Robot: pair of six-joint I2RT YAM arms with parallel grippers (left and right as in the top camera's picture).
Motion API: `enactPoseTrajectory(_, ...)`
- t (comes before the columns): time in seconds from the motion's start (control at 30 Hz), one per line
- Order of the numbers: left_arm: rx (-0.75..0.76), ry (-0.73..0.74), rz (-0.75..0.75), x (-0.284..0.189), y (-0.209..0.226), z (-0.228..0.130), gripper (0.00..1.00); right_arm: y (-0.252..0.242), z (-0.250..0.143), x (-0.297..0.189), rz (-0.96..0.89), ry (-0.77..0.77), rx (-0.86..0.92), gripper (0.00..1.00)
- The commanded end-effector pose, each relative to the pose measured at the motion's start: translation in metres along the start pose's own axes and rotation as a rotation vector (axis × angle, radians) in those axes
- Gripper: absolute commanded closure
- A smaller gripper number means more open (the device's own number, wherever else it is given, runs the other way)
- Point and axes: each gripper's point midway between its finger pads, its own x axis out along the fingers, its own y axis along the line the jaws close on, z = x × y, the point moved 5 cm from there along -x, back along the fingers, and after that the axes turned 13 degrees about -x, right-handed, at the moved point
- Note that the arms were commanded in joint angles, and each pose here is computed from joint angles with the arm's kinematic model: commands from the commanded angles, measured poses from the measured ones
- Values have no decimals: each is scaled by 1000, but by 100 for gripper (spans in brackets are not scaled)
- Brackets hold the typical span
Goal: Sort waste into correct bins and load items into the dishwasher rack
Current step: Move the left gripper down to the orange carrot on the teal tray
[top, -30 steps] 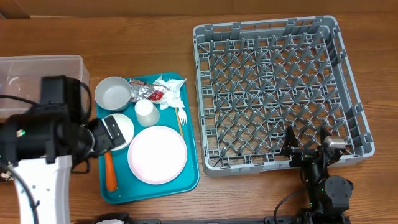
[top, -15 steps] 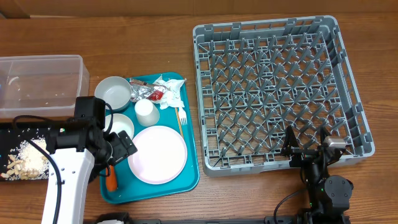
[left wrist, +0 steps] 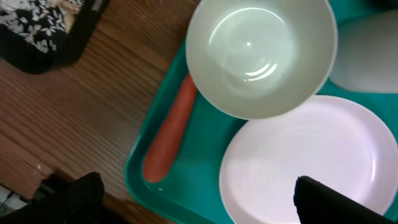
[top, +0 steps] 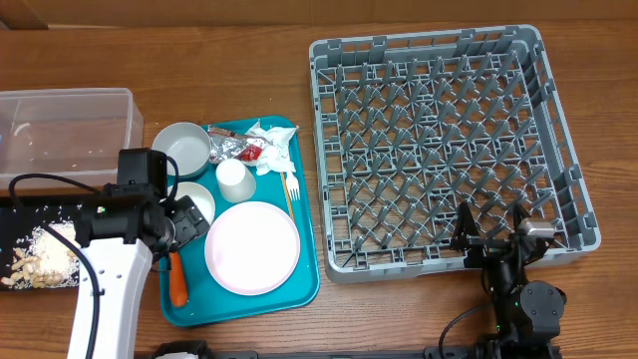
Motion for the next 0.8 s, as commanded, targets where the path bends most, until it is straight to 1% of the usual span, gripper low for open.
enactPoseTrajectory(0.0,-15,-80,92,13,15,4,0,-1,0,0,-3,-9,-4,0)
enactPoseTrajectory(0.13,-19,-88,81,34,13,0,0,-1,0,0,-3,-9,-4,0)
enactPoseTrajectory(0.23,23,-77,54,46,8,-3,0,-1,0,0,-3,-9,-4,0)
enactPoseTrajectory(0.43,23,-6,-73,64,-12,-11,0,-1,0,0,-3,-9,-4,0)
enactPoseTrajectory(0.5,24,14,-92,69,-17,-12,0,-1,0,0,-3,-9,-4,0)
enactPoseTrajectory(0.63,24,49,-54,81,-16,-13,0,-1,0,0,-3,-9,-4,0)
enactPoseTrajectory(0.73,52,84,-11,89,-10,-15,0,-1,0,0,-3,-9,-4,0)
enactPoseTrajectory(0.77,58,91,2,92,-8,-14,1,-1,0,0,-3,-9,-4,0)
